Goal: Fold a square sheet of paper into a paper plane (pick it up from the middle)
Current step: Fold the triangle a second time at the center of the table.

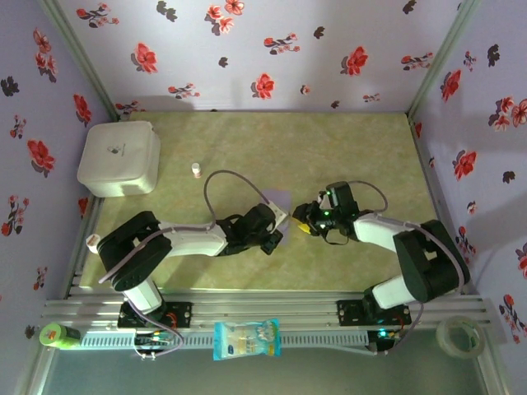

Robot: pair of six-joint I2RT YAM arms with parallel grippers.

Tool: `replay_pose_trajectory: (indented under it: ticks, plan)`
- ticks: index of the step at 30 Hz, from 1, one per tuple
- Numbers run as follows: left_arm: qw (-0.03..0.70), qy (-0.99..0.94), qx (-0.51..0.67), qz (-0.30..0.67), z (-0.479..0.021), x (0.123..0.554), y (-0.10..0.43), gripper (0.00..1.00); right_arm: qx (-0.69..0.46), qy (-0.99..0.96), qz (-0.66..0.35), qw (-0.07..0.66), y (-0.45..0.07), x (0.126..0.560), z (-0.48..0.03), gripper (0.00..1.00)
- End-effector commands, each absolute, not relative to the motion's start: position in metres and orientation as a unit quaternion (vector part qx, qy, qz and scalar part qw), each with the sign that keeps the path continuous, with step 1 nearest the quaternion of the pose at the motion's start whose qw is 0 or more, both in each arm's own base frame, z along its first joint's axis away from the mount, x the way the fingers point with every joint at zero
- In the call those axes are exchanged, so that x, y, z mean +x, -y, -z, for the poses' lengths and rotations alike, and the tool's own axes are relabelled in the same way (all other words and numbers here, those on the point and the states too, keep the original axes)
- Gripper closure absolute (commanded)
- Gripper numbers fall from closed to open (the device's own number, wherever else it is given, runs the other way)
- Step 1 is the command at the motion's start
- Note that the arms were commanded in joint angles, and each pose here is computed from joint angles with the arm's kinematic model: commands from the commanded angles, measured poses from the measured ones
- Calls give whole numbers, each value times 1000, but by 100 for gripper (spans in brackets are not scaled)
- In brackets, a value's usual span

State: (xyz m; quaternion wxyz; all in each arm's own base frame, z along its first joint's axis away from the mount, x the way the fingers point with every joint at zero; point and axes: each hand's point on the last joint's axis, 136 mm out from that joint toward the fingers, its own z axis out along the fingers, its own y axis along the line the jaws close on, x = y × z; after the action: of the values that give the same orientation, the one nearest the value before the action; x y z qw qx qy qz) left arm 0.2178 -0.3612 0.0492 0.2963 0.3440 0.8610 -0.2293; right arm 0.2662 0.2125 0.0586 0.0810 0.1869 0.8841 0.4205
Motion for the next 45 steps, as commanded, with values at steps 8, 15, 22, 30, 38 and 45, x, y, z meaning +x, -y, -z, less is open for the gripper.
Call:
replay_pose_trajectory:
  ticks: [8,15,22,30,38,45]
  plan:
    - [272,-855,285,337,-71,221,368,100,146,-896,-410,92,-202,240,-63,89]
    - [266,-857,255,359,-74,228,368,100,113,-903,-411,59,-223,223,-54,100]
    - [265,-860,246,360,-74,230,367,100,104,-905,-409,47,-240,220,-44,100]
    - [261,-863,245,357,-73,231,365,100,90,-917,-388,32,-249,220,-29,100]
    - [253,-867,228,364,-71,236,361,100,35,-976,-216,10,-201,203,11,100]
    - [238,-872,206,374,-63,250,360,100,3,-985,-175,-3,-188,197,17,100]
